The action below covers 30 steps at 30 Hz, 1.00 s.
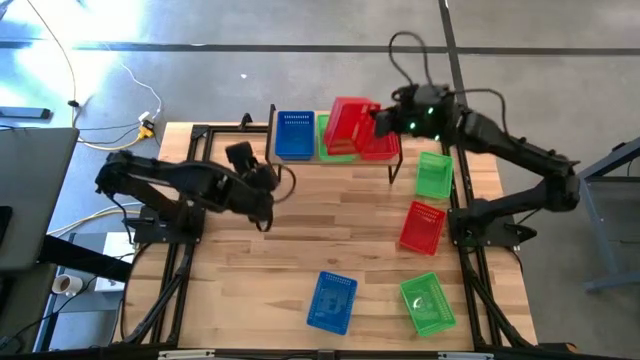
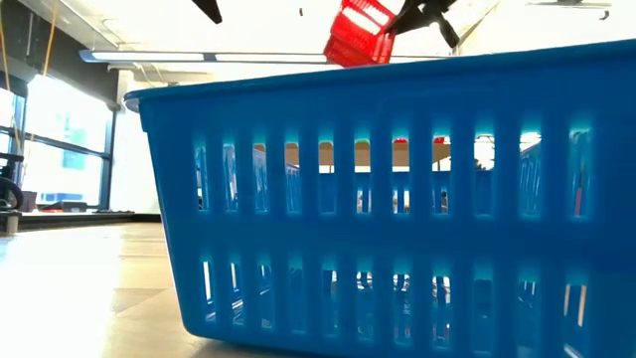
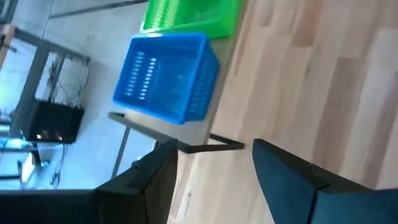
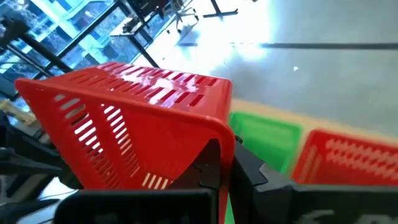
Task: Stack baskets on shelf by color
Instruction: Stack the left red bin on top of the other red bin on the shelf
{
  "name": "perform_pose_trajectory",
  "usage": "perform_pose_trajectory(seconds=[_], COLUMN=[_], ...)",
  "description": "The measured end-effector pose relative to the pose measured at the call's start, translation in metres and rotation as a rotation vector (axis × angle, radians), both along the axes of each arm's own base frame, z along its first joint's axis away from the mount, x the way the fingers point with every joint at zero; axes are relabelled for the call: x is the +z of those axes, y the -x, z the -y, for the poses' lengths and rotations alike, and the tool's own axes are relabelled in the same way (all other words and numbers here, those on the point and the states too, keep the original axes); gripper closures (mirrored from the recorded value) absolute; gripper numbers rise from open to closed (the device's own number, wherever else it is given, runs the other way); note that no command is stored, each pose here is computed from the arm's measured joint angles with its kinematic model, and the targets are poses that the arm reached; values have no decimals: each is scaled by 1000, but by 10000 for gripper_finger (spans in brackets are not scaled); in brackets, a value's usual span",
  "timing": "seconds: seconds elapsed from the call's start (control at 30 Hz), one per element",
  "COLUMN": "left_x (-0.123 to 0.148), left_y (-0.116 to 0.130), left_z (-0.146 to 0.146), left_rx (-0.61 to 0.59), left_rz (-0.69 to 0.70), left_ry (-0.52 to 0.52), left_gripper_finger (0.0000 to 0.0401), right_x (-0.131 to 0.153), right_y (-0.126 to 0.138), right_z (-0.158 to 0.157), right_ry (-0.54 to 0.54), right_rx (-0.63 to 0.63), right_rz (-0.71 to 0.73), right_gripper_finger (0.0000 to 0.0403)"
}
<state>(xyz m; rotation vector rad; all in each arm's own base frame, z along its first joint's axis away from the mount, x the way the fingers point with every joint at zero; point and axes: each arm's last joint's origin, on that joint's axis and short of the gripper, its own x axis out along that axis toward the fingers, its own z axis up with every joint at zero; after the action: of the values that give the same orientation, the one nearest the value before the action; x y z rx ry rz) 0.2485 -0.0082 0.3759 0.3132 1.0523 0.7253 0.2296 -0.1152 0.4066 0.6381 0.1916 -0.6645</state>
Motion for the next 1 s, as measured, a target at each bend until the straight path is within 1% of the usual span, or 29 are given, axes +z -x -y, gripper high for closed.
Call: perform_pose_trajectory(seconds=[0.1, 0.27, 0.5, 0.6, 0.7, 0.77, 1.0], left_x=[1, 2, 3, 3, 3, 3, 3], left_y=[4, 8, 9, 9, 9, 9, 9], left_z=[-12, -26, -38, -41, -42, -43, -44], left_rx=[34, 69, 116, 126, 132, 137, 139], left_rz=[-3, 10, 19, 20, 21, 21, 21], left_ry=[54, 157, 168, 169, 169, 169, 168], left_gripper_finger=[204, 204, 204, 204, 204, 204, 204], right_x=[12, 27, 35, 36, 39, 40, 40], right_y=[14, 42, 73, 78, 77, 75, 71], right_z=[14, 35, 52, 58, 65, 71, 97], right_ry=[18, -23, -91, -113, -120, -132, -283], right_rx=[-13, -50, -89, -68, -42, -48, -53], right_rz=[-29, -67, -95, -113, -138, -165, -284], right_gripper_finger=[403, 403, 403, 403, 403, 403, 403])
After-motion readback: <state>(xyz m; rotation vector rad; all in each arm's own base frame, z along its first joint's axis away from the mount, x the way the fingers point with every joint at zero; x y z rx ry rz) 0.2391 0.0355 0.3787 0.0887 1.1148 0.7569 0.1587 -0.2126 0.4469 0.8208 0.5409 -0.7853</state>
